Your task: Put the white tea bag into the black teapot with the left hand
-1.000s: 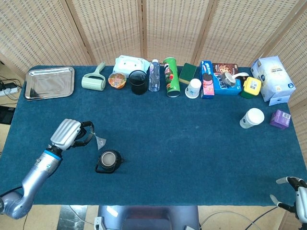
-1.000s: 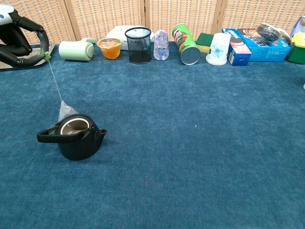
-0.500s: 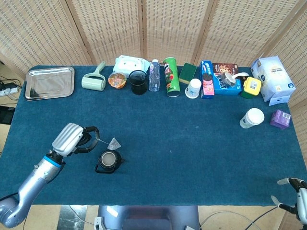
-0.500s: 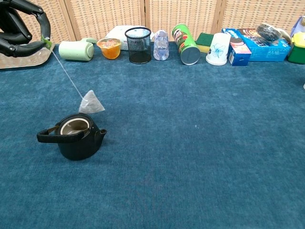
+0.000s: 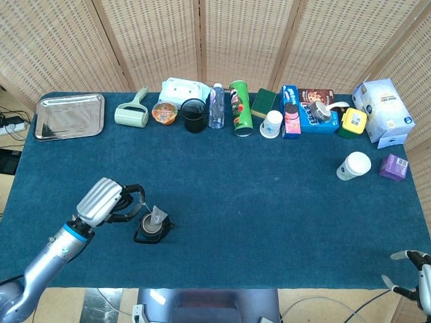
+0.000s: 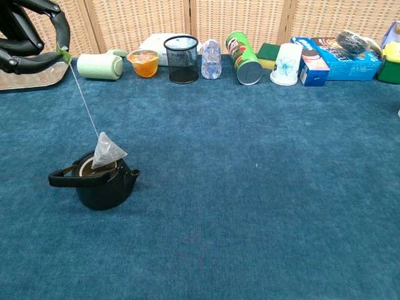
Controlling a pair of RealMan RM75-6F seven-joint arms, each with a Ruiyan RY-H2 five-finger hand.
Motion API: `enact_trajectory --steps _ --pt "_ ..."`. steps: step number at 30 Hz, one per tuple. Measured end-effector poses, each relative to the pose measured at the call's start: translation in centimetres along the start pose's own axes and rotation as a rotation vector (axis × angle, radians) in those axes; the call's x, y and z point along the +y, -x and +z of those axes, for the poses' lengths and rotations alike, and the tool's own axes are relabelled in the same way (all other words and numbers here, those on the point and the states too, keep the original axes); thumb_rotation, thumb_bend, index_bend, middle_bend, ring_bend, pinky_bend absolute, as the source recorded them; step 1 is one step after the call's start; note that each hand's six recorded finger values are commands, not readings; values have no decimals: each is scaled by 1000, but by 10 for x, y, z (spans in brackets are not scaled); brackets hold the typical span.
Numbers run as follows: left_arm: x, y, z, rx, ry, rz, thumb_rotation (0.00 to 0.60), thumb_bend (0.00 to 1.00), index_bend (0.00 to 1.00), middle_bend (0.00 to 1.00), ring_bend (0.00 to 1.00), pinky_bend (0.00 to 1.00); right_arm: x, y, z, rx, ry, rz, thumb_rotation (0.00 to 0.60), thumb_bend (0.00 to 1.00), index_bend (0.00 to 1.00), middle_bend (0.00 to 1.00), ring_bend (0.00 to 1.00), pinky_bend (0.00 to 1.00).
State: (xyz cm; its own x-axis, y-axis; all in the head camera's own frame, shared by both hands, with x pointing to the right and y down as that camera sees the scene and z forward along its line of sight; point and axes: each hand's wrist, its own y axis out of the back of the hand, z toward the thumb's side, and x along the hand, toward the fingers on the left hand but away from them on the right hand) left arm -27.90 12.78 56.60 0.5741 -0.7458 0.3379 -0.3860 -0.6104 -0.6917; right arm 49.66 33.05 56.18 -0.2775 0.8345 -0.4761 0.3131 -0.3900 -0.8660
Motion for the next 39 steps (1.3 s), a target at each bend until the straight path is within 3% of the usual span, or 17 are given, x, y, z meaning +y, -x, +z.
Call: enact_trajectory --steps 25,39 --pt "-1 12 4 -2 1 -29 600 489 611 1000 986 925 1 -1 -2 -1 5 -5 600 220 412 407 289 266" --pt "-6 19 -14 66 -9 -50 600 488 610 1000 986 925 1 -2 -4 1 6 -3 600 220 412 407 290 269"
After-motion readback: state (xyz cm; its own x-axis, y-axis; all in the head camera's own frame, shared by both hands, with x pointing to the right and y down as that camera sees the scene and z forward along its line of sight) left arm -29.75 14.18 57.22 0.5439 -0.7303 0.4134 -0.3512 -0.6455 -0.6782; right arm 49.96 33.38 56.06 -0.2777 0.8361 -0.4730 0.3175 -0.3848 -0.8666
